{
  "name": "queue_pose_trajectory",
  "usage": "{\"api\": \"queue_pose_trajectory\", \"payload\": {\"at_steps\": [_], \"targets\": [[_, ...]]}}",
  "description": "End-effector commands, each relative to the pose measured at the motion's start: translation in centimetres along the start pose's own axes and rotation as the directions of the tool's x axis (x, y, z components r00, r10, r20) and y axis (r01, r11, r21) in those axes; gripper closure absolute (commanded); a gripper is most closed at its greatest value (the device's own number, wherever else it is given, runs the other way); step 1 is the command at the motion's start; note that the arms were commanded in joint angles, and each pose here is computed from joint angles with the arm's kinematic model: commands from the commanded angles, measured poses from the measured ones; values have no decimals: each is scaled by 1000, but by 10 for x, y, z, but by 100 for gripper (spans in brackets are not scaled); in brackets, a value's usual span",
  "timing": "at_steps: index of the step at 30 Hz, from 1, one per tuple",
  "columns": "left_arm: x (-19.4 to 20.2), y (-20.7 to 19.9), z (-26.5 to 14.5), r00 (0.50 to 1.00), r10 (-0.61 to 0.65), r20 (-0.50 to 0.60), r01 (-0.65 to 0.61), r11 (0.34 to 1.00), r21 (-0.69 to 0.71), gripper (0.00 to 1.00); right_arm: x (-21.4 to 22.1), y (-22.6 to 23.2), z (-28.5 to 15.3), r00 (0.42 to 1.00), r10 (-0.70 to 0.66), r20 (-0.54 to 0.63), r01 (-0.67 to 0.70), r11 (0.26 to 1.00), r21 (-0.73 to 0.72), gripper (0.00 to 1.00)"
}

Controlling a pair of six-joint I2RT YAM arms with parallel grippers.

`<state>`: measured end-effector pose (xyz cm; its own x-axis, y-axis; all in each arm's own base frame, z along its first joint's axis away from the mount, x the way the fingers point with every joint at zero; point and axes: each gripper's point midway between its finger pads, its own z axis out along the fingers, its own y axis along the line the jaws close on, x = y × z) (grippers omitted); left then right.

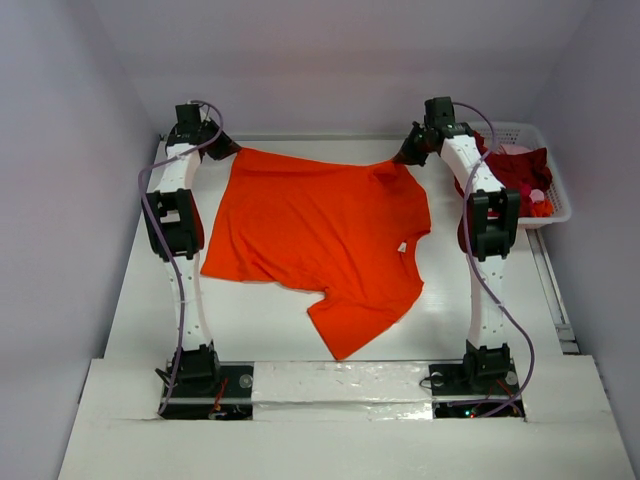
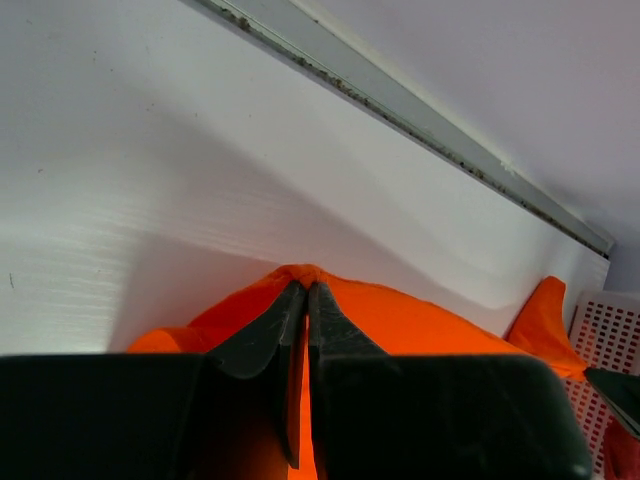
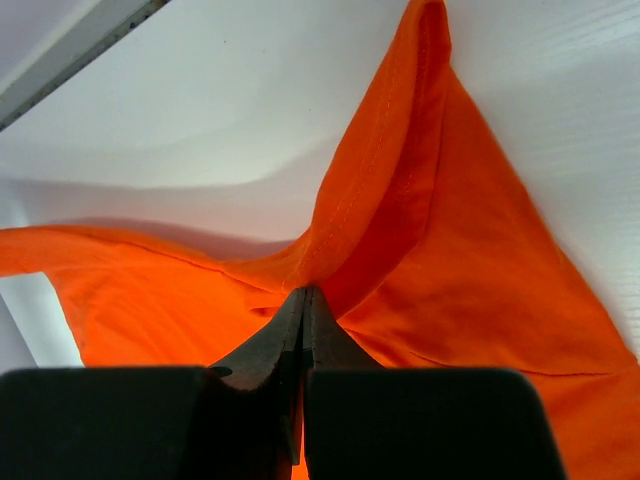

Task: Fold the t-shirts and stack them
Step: Grap the side of the flattened tshirt furthest away from the robot with both arms, then fold the flattened tshirt in 1/3 of the way

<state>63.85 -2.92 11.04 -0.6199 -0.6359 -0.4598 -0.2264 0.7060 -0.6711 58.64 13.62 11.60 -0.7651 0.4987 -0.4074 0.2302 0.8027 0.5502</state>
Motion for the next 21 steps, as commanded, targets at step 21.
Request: {"api": "queue_pose_trajectory", "payload": {"at_steps": [21], "targets": [[-23, -51, -69, 998, 27, 57, -27, 1000, 2, 100, -19, 53, -73, 989, -119, 88, 130, 983, -129, 100]]}}
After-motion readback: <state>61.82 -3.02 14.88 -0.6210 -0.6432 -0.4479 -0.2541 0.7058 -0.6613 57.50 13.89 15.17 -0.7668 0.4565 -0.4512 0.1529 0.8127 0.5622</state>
